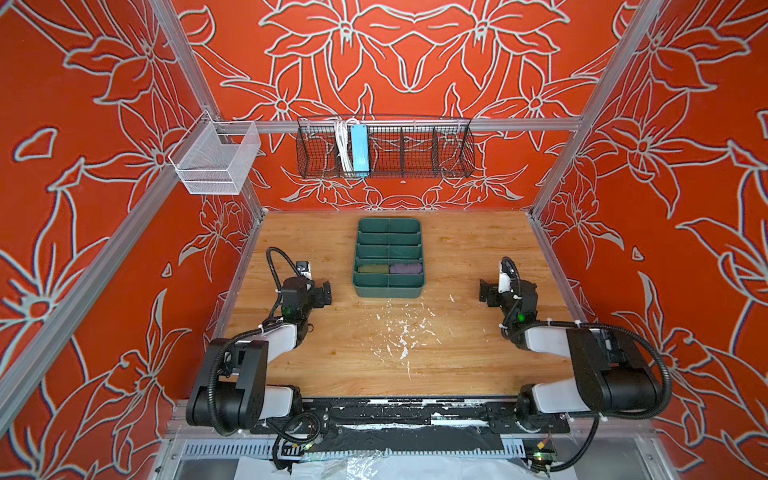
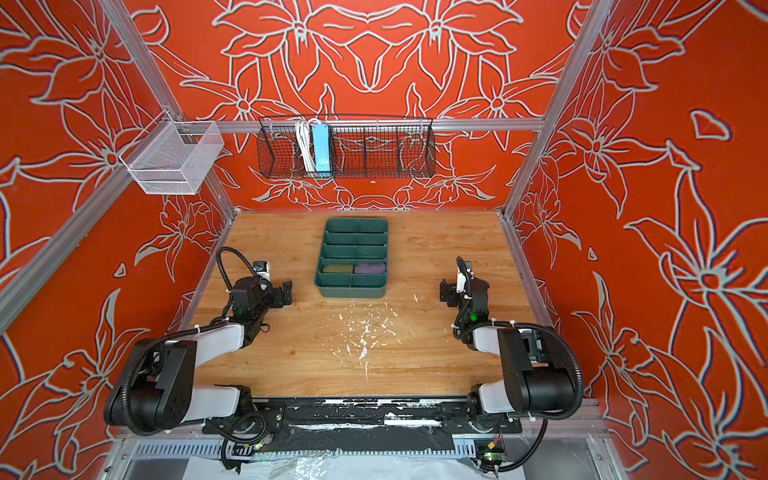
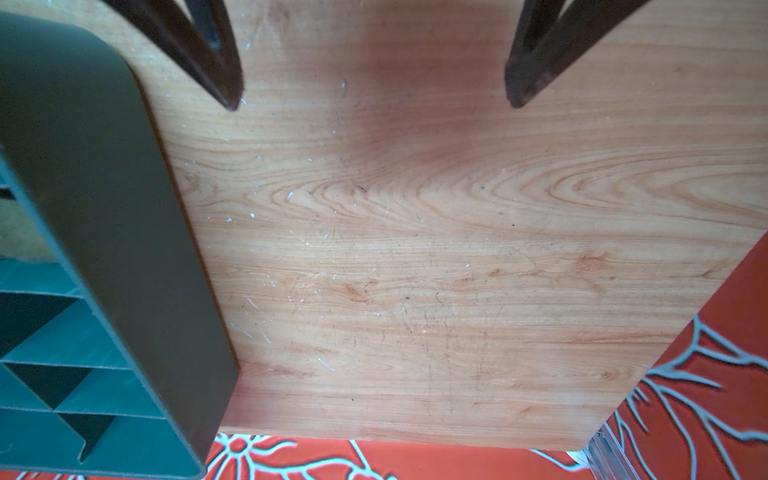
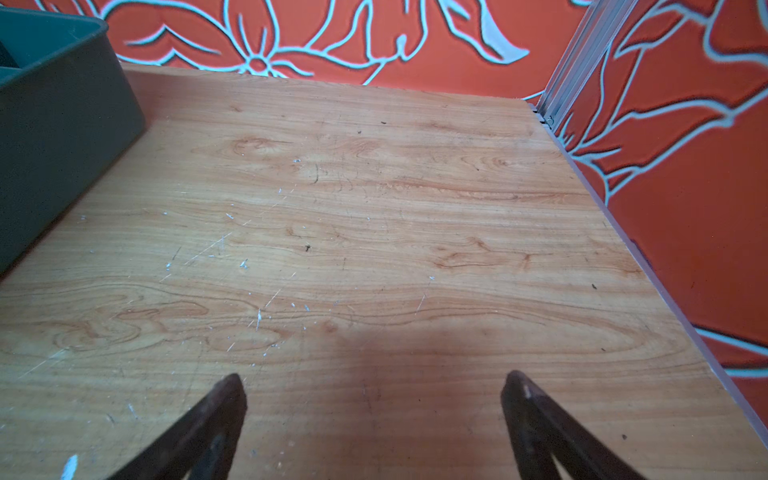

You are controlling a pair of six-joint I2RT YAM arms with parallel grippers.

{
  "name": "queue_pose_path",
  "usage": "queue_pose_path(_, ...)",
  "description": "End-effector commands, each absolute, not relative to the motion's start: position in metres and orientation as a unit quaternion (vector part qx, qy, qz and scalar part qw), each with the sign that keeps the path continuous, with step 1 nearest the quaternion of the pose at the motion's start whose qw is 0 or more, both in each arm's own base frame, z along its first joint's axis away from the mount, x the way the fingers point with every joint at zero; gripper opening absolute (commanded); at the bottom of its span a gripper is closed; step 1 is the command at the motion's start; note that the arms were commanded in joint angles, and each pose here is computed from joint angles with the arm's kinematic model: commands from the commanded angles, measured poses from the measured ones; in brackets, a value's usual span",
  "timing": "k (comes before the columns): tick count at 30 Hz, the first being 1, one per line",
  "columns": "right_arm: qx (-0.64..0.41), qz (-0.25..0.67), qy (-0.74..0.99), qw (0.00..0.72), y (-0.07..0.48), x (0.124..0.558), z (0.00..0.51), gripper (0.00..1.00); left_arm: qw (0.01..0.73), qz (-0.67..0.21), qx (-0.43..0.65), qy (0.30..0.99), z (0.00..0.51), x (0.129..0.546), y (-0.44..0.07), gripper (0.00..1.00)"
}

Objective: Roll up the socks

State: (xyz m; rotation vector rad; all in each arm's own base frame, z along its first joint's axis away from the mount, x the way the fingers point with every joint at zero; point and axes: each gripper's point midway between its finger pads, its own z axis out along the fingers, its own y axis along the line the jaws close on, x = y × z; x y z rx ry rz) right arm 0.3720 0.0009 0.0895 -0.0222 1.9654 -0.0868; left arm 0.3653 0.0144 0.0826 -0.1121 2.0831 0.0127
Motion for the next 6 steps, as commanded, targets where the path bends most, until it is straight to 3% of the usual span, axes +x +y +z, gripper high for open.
queue_pose_path(1,0.003,-0.039,0.830,0.556,-0.0028,0.3735,0.0928,0.98,0.503,-0.011,-0.045,0.863,0.0826,0.3675,0.0125,0.98)
queue_pose_path(6,0.003,-0.039,0.830,0.556,-0.0029,0.3736,0.0929,0.98,0.506,-0.010,-0.045,0.861,0.0842,0.3674,0.0128,0.97)
